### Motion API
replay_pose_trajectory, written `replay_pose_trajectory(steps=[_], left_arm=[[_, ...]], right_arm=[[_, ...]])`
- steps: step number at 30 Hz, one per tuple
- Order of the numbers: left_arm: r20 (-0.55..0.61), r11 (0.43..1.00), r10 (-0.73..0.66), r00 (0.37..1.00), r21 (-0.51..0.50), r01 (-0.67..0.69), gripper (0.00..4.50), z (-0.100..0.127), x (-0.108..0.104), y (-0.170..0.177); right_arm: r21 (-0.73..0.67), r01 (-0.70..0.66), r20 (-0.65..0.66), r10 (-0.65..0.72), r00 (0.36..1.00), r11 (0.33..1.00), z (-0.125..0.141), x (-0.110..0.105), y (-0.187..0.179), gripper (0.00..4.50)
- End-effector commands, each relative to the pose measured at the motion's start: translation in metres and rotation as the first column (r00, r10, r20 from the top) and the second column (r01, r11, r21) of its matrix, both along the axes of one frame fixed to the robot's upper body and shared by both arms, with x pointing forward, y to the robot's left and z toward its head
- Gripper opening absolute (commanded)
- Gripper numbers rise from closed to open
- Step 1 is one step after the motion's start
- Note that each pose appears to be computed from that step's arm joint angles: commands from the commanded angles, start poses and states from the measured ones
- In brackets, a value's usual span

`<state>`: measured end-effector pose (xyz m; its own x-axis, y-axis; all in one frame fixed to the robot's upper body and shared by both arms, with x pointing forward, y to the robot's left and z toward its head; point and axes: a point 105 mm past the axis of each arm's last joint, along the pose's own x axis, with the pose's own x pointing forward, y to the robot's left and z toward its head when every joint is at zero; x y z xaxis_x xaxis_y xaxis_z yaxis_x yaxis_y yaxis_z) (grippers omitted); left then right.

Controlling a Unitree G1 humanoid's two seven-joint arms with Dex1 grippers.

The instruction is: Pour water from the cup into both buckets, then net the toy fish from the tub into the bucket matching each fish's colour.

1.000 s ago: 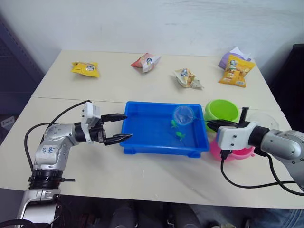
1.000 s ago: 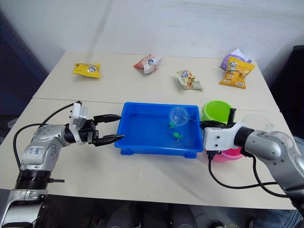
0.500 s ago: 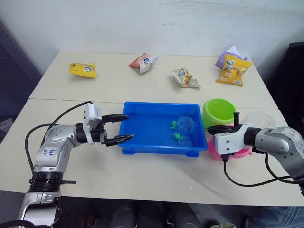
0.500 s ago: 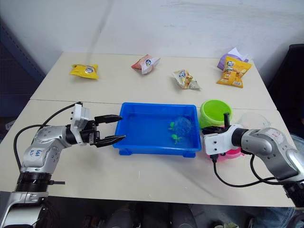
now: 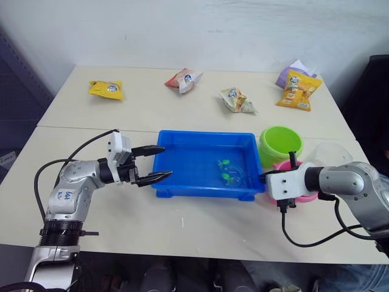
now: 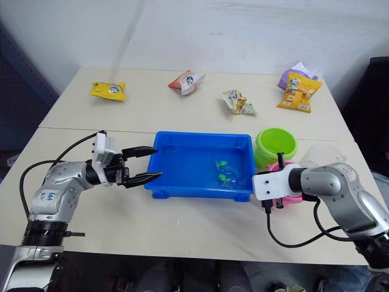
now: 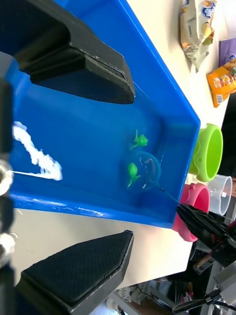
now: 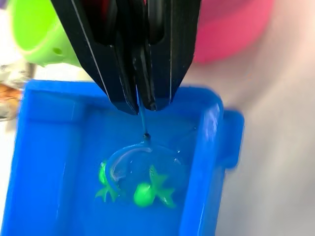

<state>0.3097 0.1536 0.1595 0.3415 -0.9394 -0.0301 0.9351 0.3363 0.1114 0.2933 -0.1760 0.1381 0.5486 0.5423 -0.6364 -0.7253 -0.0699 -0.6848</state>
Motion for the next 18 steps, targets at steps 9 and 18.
replay_pose_trajectory(steps=[9,18], left_arm=[[0.045,1.0,-0.01,0.999,-0.009,0.01,4.42,0.007,-0.003,-0.003],[0.085,0.998,-0.054,0.995,-0.038,0.057,4.42,0.02,-0.003,-0.018]], right_arm=[[0.448,0.228,-0.28,-0.107,0.954,0.865,0.035,-0.008,0.029,0.0],[0.578,0.289,-0.231,-0.187,0.955,0.763,0.058,-0.02,0.009,0.0]])
